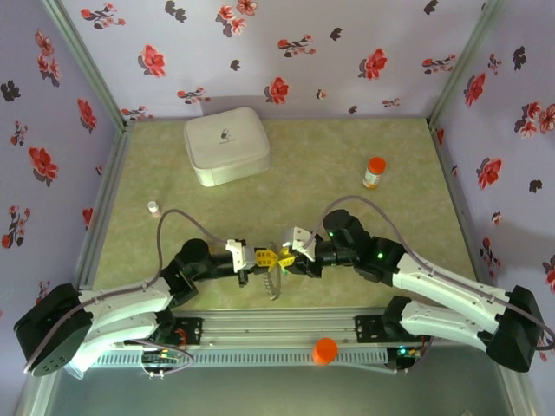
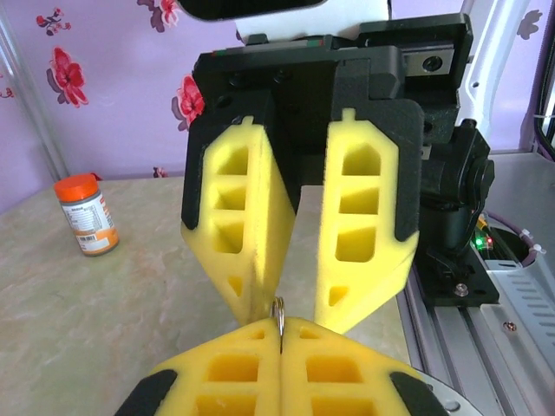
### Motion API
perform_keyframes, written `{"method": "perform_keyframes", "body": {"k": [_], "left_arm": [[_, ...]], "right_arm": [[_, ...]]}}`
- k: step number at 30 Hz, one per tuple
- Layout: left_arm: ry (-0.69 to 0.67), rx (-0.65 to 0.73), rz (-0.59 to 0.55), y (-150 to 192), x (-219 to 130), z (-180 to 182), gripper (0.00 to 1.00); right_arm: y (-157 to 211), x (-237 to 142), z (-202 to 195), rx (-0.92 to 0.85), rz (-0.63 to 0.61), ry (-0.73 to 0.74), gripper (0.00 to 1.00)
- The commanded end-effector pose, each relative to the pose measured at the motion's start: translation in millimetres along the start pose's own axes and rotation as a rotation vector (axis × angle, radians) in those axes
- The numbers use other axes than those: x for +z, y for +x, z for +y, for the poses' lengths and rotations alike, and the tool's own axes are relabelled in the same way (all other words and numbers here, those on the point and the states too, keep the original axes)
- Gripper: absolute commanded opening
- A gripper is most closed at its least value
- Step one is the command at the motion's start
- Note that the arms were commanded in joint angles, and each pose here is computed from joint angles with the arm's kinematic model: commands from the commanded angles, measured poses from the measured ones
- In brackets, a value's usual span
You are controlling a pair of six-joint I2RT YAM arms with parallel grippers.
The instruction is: Put the keys on the keyring
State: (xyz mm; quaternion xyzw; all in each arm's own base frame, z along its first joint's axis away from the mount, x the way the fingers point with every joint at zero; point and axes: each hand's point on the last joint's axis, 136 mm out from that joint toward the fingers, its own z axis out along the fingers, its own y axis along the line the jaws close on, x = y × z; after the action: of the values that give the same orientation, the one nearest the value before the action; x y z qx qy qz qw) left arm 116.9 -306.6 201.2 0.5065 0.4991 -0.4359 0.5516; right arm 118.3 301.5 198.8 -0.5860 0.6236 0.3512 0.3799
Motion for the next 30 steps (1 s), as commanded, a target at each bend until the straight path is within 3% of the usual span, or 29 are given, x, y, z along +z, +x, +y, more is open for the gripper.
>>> {"method": "perform_keyframes", "body": {"k": [1, 7, 12, 14, 17, 26, 30], "left_arm": [[-0.008, 0.024, -0.07, -17, -1, 2, 0.0], [-0.008, 0.02, -0.07, -16, -2, 1, 0.0], [-0.009, 0.021, -0.067, -16, -3, 1, 0.0], [-0.013, 0.017, -0.056, -14, -3, 1, 0.0], [-0.023, -0.001, -0.013, -5, -2, 3, 0.21], [-0.009, -0.013, 0.196, 26, -4, 2, 0.24], [0.008, 0.002, 0.206, 18, 0, 3, 0.22]], "right_arm": [[-4, 1, 4, 0.0, -0.022, -0.023, 0.18], [1, 3, 3, 0.0, 0.001, -0.023, 0.12], [2, 2, 2, -0.011, 0.013, -0.013, 0.0], [2, 1, 2, -0.019, 0.017, -0.01, 0.0], [-1, -1, 0, -0.031, 0.023, -0.001, 0.0], [17, -1, -3, -0.096, 0.25, -0.016, 0.0], [15, 2, -3, -0.14, 0.297, -0.024, 0.0]]}}
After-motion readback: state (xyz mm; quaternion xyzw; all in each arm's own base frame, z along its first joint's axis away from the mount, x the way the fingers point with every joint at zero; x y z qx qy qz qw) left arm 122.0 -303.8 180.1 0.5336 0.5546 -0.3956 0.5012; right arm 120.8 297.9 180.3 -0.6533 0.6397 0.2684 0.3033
